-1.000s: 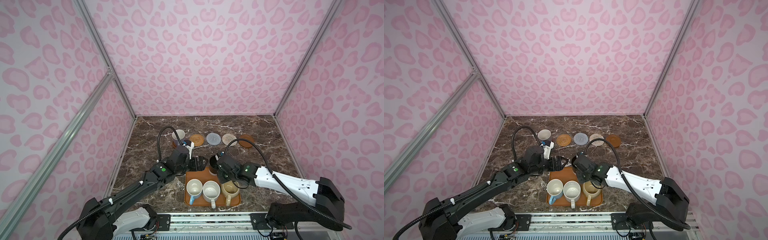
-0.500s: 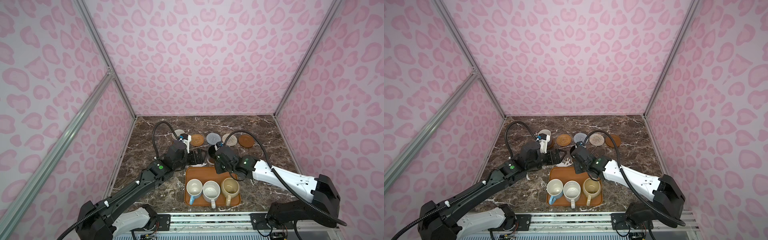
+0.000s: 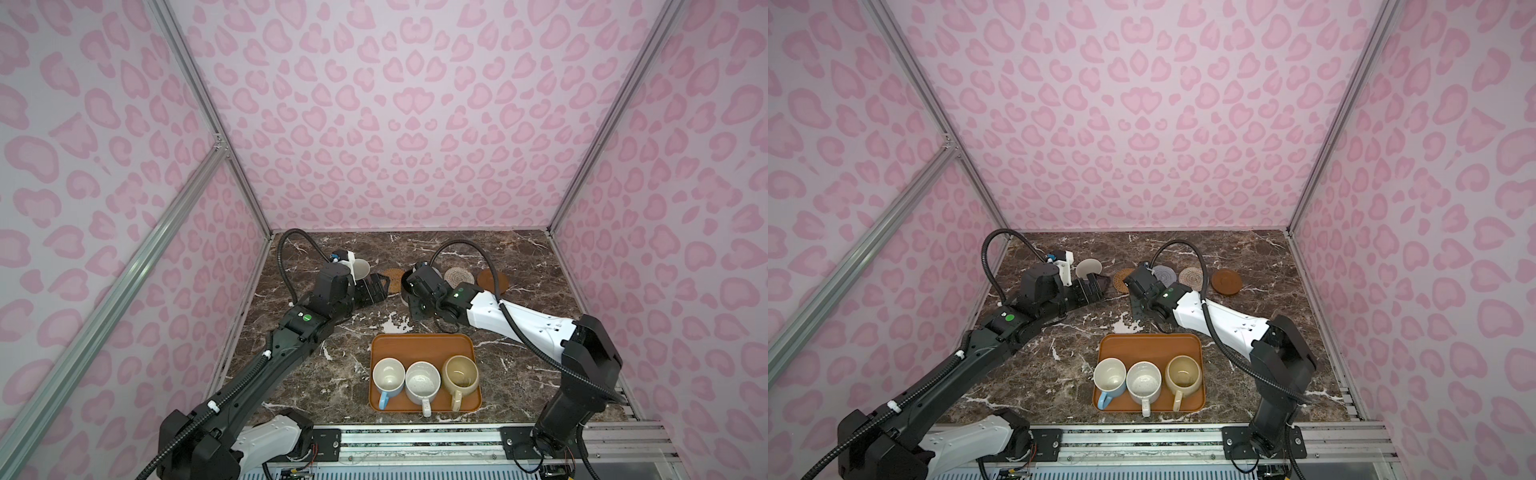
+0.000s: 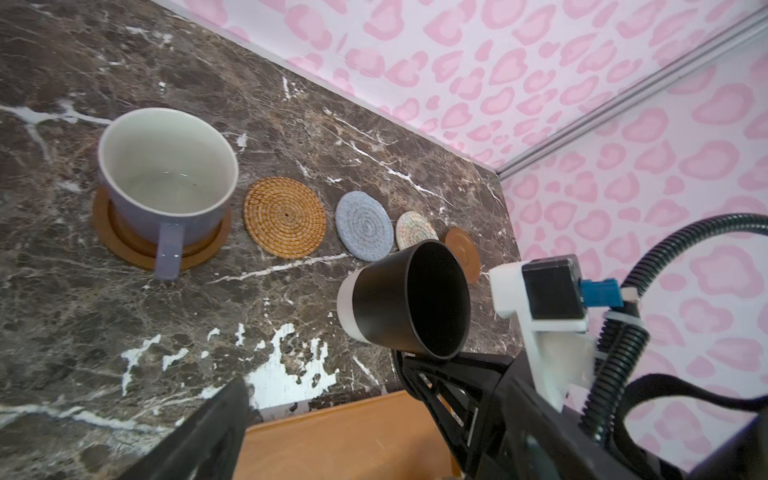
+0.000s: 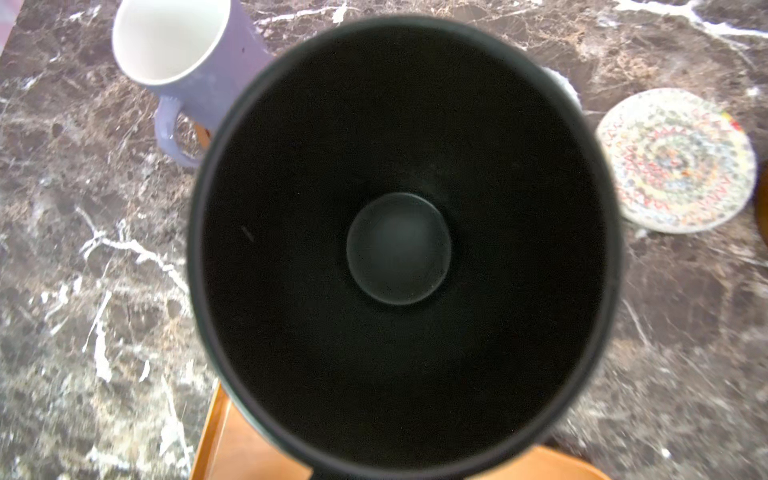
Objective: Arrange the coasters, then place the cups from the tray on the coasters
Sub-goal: 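Lift the black mug with the right gripper and carry it toward the rattan coaster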
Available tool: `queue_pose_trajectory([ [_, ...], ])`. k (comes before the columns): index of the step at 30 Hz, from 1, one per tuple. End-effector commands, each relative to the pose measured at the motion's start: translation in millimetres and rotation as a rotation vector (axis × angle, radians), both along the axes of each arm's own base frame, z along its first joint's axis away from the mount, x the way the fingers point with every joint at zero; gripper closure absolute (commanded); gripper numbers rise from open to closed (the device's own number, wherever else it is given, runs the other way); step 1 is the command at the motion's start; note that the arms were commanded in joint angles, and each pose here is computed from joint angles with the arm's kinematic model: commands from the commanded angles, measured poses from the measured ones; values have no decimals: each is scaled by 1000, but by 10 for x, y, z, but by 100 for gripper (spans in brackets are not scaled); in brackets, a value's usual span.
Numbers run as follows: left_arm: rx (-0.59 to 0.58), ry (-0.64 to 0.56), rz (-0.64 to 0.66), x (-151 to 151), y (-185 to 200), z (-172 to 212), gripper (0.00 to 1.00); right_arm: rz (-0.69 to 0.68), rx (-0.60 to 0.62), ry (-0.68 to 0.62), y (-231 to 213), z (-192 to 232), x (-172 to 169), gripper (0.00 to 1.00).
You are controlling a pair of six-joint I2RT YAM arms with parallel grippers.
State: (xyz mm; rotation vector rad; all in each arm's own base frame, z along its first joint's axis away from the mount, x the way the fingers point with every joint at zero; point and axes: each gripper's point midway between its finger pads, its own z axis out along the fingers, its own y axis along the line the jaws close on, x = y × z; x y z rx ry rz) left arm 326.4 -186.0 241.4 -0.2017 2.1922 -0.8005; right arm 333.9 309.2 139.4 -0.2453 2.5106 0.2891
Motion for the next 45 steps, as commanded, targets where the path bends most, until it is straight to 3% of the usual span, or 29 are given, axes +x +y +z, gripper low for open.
queue_pose_trajectory([
  [1, -10, -5, 10, 81, 49, 61, 3, -23, 59, -47, 177, 71, 250, 100],
  [5, -85, 17, 48, 234, 169, 5, 3, -53, 63, -36, 276, 13, 502, 100],
  [11, -31, 27, 124, 383, 302, -101, 3, -73, 61, -28, 417, -110, 775, 100],
  [15, -103, 50, 89, 491, 312, -185, 4, -81, 75, -16, 534, -214, 969, 100],
  [19, -65, 60, 135, 533, 424, -265, 4, -101, 48, -19, 565, -308, 1085, 100],
  [34, -67, 84, 124, 577, 391, -412, 4, -110, -51, 9, 599, -578, 1130, 100],
  [45, -69, 80, 126, 531, 407, -409, 4, -111, -44, 37, 588, -645, 1094, 100],
])
